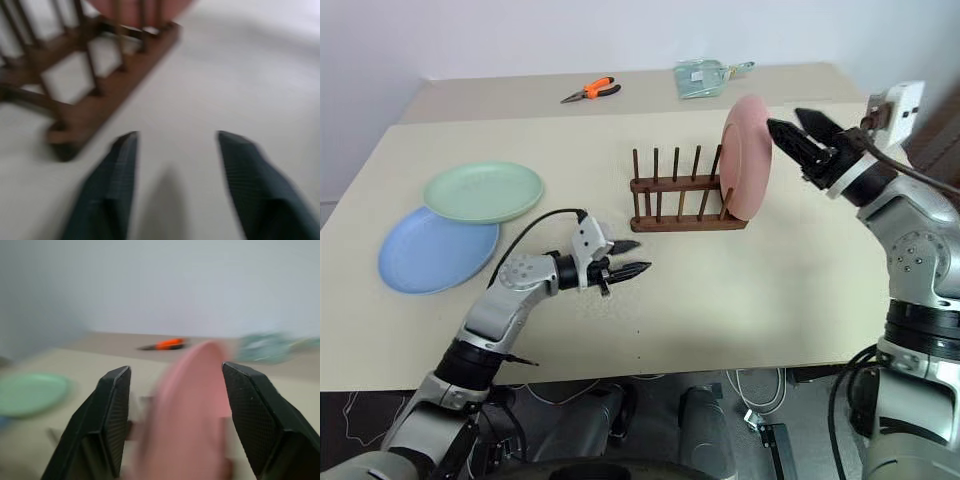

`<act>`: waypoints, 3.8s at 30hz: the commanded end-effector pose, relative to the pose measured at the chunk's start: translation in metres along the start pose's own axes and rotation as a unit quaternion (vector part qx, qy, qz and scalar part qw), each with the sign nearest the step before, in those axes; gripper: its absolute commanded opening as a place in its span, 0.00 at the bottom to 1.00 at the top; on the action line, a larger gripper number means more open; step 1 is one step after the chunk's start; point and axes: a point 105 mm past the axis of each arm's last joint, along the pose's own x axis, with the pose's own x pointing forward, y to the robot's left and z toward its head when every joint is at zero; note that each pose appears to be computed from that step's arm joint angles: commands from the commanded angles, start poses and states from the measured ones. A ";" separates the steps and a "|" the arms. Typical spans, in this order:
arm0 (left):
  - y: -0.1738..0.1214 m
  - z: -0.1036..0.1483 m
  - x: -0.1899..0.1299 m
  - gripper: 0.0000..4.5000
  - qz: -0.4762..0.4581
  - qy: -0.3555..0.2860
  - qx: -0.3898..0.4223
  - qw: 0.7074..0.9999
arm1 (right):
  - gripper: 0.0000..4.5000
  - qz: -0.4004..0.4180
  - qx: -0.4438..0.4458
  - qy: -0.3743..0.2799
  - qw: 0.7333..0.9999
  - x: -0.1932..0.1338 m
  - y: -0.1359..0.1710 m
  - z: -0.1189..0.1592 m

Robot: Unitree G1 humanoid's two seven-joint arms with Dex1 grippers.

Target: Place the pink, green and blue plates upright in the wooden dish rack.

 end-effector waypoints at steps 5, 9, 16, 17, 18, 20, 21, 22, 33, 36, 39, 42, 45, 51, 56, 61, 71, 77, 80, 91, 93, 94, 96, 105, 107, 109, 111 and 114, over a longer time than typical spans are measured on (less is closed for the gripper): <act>0.108 0.057 -0.076 0.75 0.298 -0.099 0.005 0.949 | 1.00 0.063 -0.185 0.013 0.981 -0.005 0.041 0.034; 0.150 0.067 -0.130 0.75 0.446 -0.107 0.001 0.889 | 1.00 0.180 -0.209 0.045 0.960 0.001 0.102 0.013; 0.176 0.048 -0.202 0.75 0.630 -0.065 -0.089 0.769 | 1.00 0.272 -0.183 0.057 0.943 0.014 0.161 -0.027; 0.175 0.044 -0.207 0.75 0.640 -0.073 -0.120 0.756 | 1.00 0.274 -0.181 0.058 0.943 0.015 0.162 -0.030; 0.173 0.042 -0.209 0.75 0.645 -0.085 -0.150 0.745 | 1.00 0.275 -0.179 0.059 0.943 0.016 0.162 -0.032; 0.169 0.039 -0.216 0.75 0.654 -0.116 -0.207 0.718 | 1.00 0.279 -0.180 0.064 0.941 0.017 0.161 -0.038; 0.166 0.036 -0.217 0.75 0.655 -0.127 -0.236 0.706 | 1.00 0.280 -0.180 0.067 0.940 0.016 0.161 -0.040; 0.163 0.033 -0.218 0.75 0.655 -0.138 -0.265 0.694 | 1.00 0.281 -0.183 0.071 0.939 0.016 0.159 -0.042; 0.150 -0.011 -0.195 0.45 0.601 -0.150 -0.474 0.626 | 1.00 0.277 -0.192 0.071 0.939 0.018 0.159 -0.047; 0.154 -0.008 -0.191 0.09 0.587 -0.157 -0.479 0.633 | 1.00 0.271 -0.194 0.071 0.940 0.016 0.159 -0.046; 0.158 0.007 -0.184 0.01 0.563 -0.171 -0.456 0.667 | 1.00 0.274 -0.183 0.073 0.941 0.014 0.158 -0.044; 0.160 0.034 -0.180 0.01 0.537 -0.205 -0.411 0.708 | 1.00 0.280 -0.179 0.075 0.940 0.012 0.160 -0.040; 0.152 0.069 -0.156 0.01 0.489 -0.187 -0.315 0.792 | 1.00 0.285 -0.236 0.046 0.928 0.019 0.170 -0.029; 0.116 0.124 -0.086 0.01 0.363 -0.140 -0.179 0.904 | 1.00 0.282 -0.410 -0.015 0.867 0.051 0.198 -0.025; 0.101 0.142 -0.062 0.01 0.321 -0.130 -0.148 0.926 | 1.00 0.266 -0.524 -0.013 0.809 0.067 0.193 -0.043; 0.088 0.156 -0.052 0.00 0.285 -0.143 -0.155 0.935 | 0.80 0.239 -0.579 0.012 0.780 0.077 0.177 -0.059; 0.082 0.154 -0.054 0.07 0.250 -0.162 -0.191 0.935 | 0.00 0.185 -0.621 0.005 0.762 0.080 0.161 -0.054; 0.132 0.162 -0.100 0.55 0.420 -0.186 -0.053 0.887 | 0.00 0.157 -0.549 -0.034 0.820 0.073 0.159 -0.039; 0.143 0.136 -0.114 0.55 0.451 -0.143 0.012 0.881 | 0.00 0.133 -0.416 -0.066 0.897 0.061 0.155 -0.020; 0.071 0.049 -0.080 0.55 0.231 -0.055 0.076 0.968 | 0.00 0.141 0.076 -0.091 0.983 0.036 0.149 0.010; 0.059 0.042 -0.075 0.55 0.200 -0.050 0.068 0.976 | 0.00 0.138 0.109 -0.087 0.981 0.036 0.146 0.011; 0.054 0.040 -0.074 0.55 0.187 -0.049 0.070 0.979 | 0.00 0.139 0.119 -0.083 0.980 0.036 0.145 0.011; 0.047 0.038 -0.072 0.55 0.173 -0.048 0.068 0.981 | 0.00 0.140 0.130 -0.076 0.979 0.035 0.144 0.010; 0.041 0.036 -0.069 0.55 0.157 -0.043 0.066 0.984 | 0.00 0.091 0.180 -0.054 0.978 0.043 0.121 -0.006; 0.041 0.035 -0.069 0.55 0.156 -0.042 0.067 0.985 | 0.00 0.086 0.183 -0.056 0.978 0.043 0.118 -0.007; 0.040 0.034 -0.069 0.55 0.155 -0.041 0.067 0.985 | 0.00 0.079 0.191 -0.063 0.976 0.043 0.114 -0.006; 0.039 0.033 -0.069 0.55 0.153 -0.040 0.067 0.985 | 0.00 0.077 0.193 -0.059 0.976 0.043 0.112 -0.007; 0.037 0.032 -0.068 0.55 0.150 -0.039 0.067 0.986 | 0.00 0.079 0.196 -0.045 0.976 0.043 0.113 -0.013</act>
